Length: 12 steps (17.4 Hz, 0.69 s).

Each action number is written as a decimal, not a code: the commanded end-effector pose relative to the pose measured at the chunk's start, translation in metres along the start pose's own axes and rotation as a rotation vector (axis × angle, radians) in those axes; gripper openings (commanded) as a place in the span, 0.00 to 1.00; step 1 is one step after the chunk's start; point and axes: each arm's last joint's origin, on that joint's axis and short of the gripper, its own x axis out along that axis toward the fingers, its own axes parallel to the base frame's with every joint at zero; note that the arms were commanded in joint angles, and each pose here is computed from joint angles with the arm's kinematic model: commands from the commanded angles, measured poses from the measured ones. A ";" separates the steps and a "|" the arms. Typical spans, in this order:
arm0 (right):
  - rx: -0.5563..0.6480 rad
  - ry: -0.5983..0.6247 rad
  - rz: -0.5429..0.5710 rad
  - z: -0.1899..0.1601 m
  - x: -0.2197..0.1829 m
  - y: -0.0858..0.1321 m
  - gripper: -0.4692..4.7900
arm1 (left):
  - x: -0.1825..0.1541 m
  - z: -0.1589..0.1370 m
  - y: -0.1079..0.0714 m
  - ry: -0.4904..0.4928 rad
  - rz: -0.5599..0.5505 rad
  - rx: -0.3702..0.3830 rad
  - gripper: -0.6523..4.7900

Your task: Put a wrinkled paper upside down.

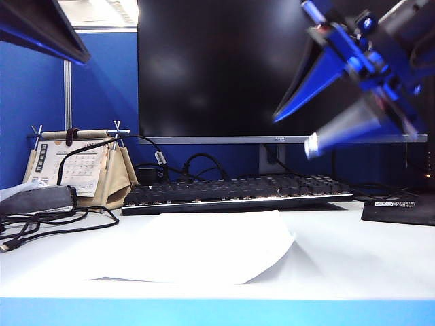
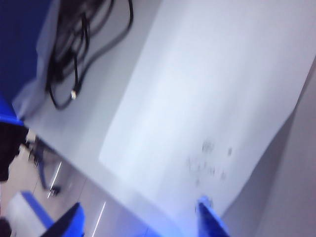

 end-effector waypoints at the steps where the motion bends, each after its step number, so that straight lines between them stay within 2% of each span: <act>1: 0.038 0.065 0.002 -0.009 0.006 -0.008 0.61 | -0.001 0.004 0.000 -0.030 -0.001 0.012 0.14; 3: 0.103 0.119 -0.027 -0.027 0.011 -0.020 0.61 | -0.001 0.004 0.000 -0.030 -0.001 0.012 0.14; 7: 0.217 0.145 0.031 -0.047 0.018 -0.033 0.61 | -0.001 0.004 0.000 -0.031 -0.001 0.013 0.14; 12: 0.235 0.115 0.066 -0.042 0.031 -0.037 0.61 | -0.001 0.004 0.000 -0.031 -0.002 0.011 0.14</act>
